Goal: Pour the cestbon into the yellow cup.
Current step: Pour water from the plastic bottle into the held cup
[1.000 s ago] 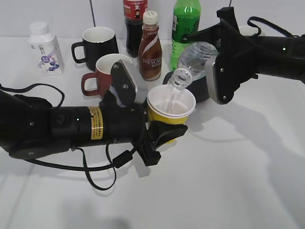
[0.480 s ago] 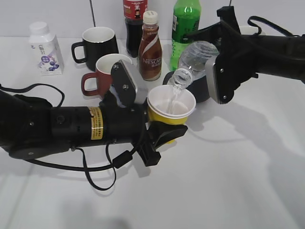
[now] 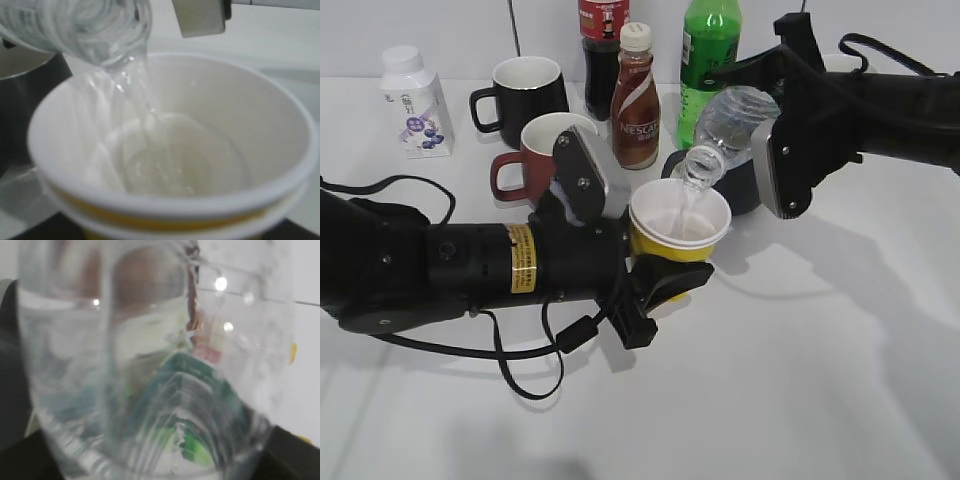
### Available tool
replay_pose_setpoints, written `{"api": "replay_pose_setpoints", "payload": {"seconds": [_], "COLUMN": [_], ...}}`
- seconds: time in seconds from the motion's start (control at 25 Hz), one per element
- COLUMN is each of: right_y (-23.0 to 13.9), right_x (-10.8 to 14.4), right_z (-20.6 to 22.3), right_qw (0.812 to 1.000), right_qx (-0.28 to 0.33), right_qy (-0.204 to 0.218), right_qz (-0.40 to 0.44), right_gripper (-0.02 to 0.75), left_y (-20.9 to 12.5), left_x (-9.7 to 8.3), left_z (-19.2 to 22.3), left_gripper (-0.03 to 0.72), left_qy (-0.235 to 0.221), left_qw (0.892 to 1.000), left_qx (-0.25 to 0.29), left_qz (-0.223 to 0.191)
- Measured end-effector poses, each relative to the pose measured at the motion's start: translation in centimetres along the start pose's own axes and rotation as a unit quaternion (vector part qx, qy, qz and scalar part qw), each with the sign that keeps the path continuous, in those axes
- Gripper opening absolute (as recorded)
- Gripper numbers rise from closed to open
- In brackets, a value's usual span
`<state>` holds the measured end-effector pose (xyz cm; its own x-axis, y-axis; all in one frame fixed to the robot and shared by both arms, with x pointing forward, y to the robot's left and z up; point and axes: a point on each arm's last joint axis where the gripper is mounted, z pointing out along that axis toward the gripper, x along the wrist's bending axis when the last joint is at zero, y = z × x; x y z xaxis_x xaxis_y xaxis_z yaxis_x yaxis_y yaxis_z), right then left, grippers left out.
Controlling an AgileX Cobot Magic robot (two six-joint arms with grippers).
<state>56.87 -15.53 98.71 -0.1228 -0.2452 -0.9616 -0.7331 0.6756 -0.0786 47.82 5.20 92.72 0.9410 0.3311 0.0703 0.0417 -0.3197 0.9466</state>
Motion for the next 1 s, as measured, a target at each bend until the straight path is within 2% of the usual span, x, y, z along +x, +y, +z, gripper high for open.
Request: {"api": "replay_pose_setpoints", "payload": {"seconds": [1.0], "right_y": [-0.1], "right_x": [-0.33], "right_z": [0.01], "right_qw": [1.0], "right_qx": [0.005], "right_qy": [-0.016], "right_qz": [-0.005], "right_gripper": [0.466], "left_y": [-0.04], "left_x": [-0.01], "left_z": [0.0], "left_gripper": [0.358], "left_qy": [0.0], "left_qw": [1.0], "left_qx": [0.002], "left_qz": [0.001]}}
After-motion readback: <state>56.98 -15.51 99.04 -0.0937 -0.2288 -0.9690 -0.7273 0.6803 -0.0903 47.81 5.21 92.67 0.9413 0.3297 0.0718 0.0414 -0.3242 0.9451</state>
